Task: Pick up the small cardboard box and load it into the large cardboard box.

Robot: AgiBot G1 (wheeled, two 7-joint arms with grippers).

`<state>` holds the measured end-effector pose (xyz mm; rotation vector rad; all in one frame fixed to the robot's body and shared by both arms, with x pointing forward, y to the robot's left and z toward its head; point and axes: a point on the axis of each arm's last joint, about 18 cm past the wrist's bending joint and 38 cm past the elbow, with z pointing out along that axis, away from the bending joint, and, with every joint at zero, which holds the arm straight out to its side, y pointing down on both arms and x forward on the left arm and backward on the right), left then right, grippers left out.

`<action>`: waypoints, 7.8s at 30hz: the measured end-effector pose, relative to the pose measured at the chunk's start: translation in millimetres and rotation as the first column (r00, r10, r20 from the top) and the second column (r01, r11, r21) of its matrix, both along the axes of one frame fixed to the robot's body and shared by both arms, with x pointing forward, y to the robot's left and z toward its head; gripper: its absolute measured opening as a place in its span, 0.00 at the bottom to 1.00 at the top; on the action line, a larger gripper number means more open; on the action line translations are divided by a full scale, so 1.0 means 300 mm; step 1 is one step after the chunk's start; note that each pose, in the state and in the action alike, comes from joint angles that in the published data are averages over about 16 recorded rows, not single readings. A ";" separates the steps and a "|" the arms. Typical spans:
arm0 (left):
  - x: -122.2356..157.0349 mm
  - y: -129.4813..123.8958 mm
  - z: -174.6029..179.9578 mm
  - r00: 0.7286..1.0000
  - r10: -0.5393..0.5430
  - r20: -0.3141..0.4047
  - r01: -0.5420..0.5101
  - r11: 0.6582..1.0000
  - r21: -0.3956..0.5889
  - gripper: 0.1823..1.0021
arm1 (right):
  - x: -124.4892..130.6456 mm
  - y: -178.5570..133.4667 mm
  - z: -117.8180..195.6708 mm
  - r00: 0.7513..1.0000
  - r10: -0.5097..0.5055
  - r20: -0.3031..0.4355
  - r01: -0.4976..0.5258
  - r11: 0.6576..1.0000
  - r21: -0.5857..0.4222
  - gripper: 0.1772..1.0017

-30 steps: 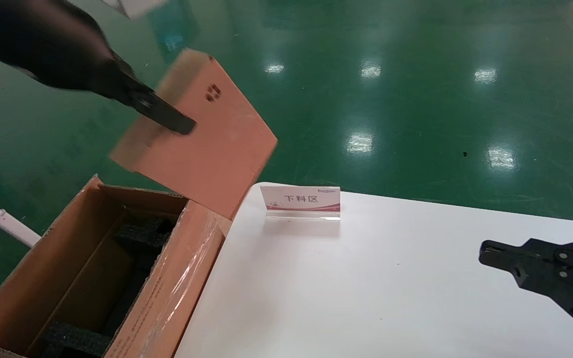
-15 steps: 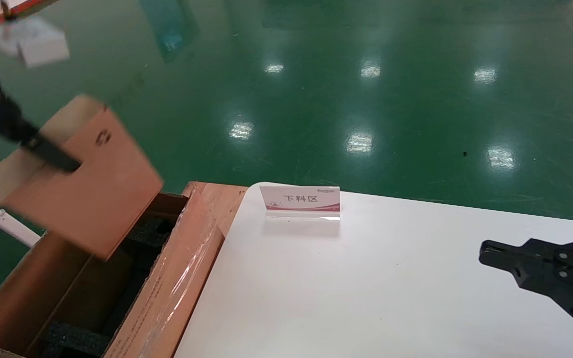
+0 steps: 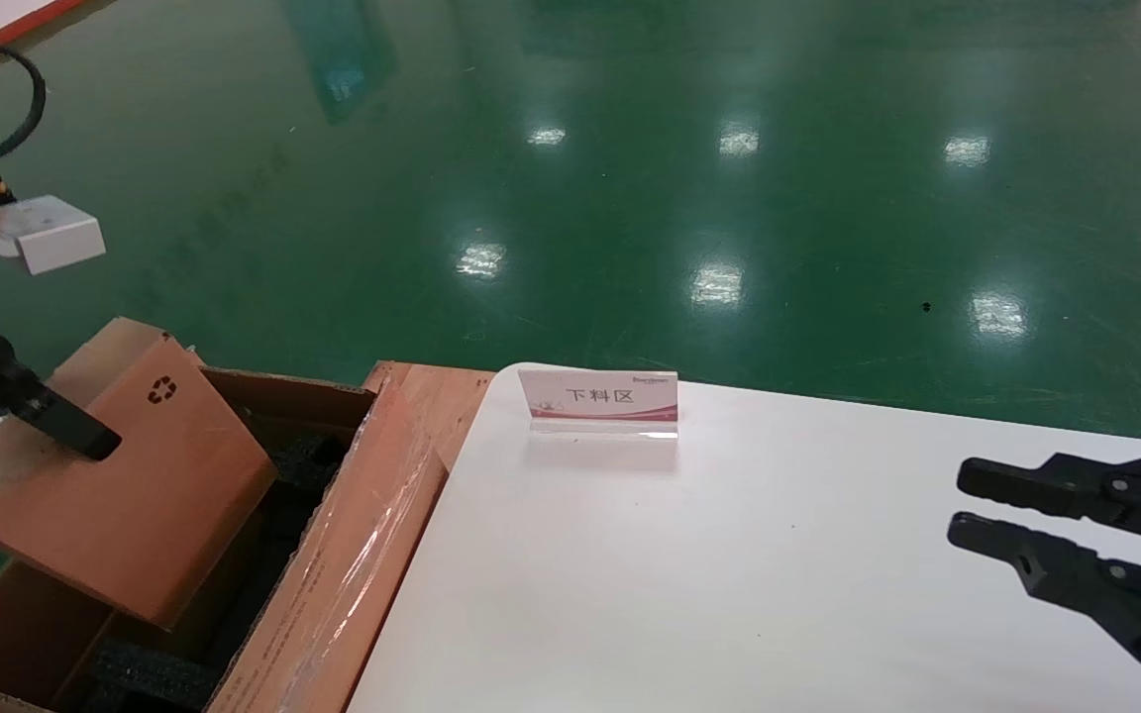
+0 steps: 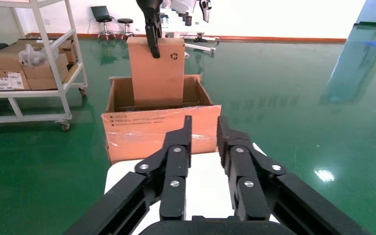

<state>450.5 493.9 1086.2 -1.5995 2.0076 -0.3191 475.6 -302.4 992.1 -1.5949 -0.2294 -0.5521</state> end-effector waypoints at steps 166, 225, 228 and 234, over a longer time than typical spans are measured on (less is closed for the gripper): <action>0.352 -0.324 -0.224 0.751 -0.559 0.352 0.605 0.796 -0.027 1.00 | 0.001 -0.001 0.000 1.000 -0.001 0.000 0.001 1.000 0.001 1.00; 0.075 -0.636 -0.314 -0.149 -0.592 0.792 0.972 0.059 0.228 1.00 | -0.001 0.001 0.000 1.000 0.000 0.000 0.000 1.000 -0.001 1.00; 0.076 -0.636 -0.314 -0.149 -0.593 0.791 0.972 0.059 0.227 1.00 | -0.001 0.001 0.000 1.000 0.001 0.000 -0.001 1.000 -0.001 1.00; 0.077 -0.638 -0.314 -0.149 -0.594 0.790 0.972 0.058 0.226 1.00 | -0.001 0.001 0.000 1.000 0.001 0.000 -0.001 1.000 -0.001 1.00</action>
